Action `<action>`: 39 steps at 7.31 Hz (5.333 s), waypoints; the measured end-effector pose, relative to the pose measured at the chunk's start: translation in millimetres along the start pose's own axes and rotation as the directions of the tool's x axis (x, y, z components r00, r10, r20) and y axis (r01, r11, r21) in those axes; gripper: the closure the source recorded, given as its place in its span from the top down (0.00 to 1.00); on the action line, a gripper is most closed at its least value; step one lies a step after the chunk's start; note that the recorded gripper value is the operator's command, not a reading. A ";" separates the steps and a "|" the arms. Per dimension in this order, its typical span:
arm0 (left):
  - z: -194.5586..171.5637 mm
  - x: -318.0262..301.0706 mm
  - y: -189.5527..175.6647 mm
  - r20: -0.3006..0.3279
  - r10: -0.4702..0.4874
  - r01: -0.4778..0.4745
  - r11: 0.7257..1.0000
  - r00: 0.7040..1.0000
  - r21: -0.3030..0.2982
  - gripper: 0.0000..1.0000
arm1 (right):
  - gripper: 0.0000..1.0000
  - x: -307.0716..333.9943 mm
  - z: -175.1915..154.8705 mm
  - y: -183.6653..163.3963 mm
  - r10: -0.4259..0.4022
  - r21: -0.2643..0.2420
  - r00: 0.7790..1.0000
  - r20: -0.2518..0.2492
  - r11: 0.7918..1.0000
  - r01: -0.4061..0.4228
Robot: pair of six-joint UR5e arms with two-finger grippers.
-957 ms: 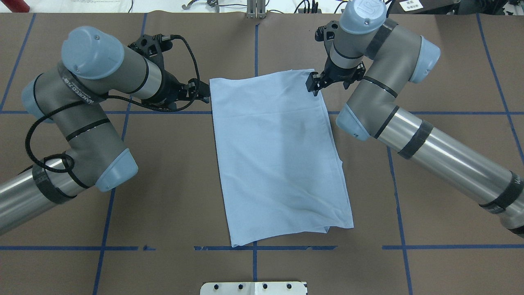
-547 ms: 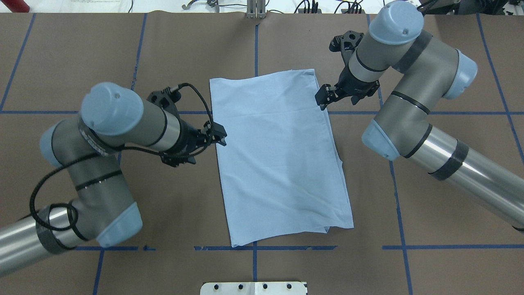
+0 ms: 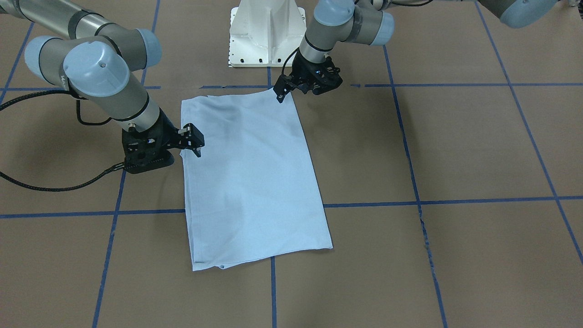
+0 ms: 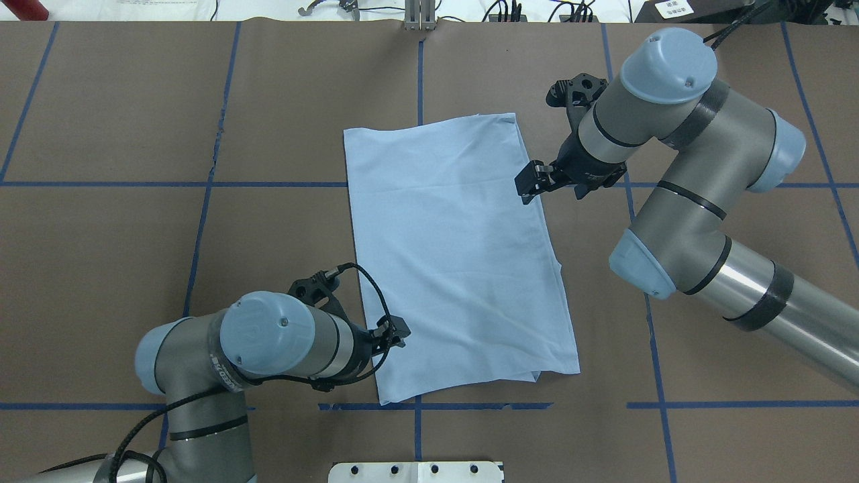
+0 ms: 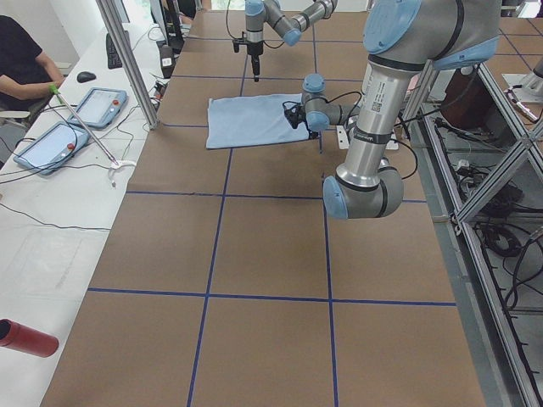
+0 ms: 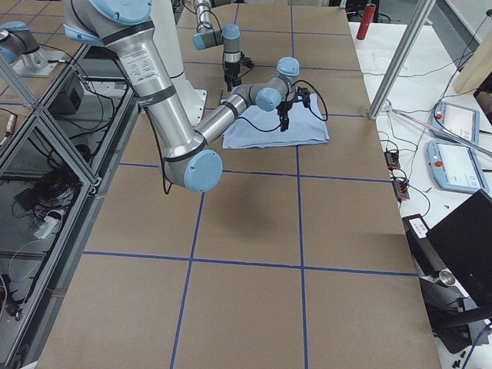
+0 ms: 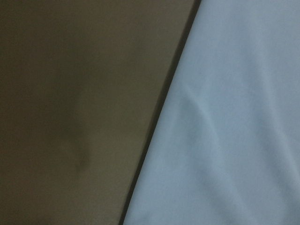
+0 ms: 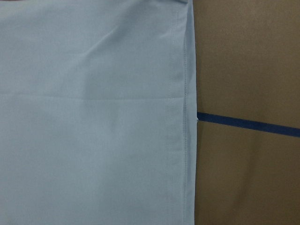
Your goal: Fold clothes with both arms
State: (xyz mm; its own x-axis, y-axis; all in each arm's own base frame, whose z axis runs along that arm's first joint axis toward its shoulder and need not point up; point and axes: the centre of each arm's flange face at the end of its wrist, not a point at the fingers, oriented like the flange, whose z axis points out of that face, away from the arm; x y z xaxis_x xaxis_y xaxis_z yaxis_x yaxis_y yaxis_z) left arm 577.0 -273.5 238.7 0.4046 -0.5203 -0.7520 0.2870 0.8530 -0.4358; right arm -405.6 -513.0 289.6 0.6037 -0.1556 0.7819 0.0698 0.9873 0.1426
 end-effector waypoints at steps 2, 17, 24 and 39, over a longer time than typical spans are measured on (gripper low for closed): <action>15.7 -5.2 28.7 0.043 0.000 0.000 1.000 0.999 -0.002 0.97 | 1.00 -1.0 0.8 0.8 0.001 -0.001 1.000 0.000 1.000 -0.001; 26.1 2.1 39.2 0.042 0.003 -0.004 1.000 0.999 0.009 0.31 | 1.00 4.4 6.3 0.9 0.007 -0.006 1.000 -0.012 1.000 -0.007; 15.4 2.9 38.7 0.030 0.044 -0.044 0.999 0.999 0.003 0.00 | 1.00 4.8 18.8 16.0 0.123 -0.029 0.992 -0.021 0.992 -0.124; -1.1 11.7 47.0 -0.003 0.114 -0.114 0.993 0.993 -0.023 0.00 | 0.97 -41.6 111.8 230.4 0.431 0.051 0.886 -0.172 0.902 -0.429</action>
State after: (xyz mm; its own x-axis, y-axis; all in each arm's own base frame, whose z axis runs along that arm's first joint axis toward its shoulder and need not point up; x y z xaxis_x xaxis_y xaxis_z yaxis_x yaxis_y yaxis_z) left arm 594.2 -239.4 208.9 0.4317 -0.4197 -0.7984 0.2190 0.9074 -0.3586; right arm -503.4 -282.5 357.9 0.7018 0.2929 0.6494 -0.2361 0.9557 -0.1760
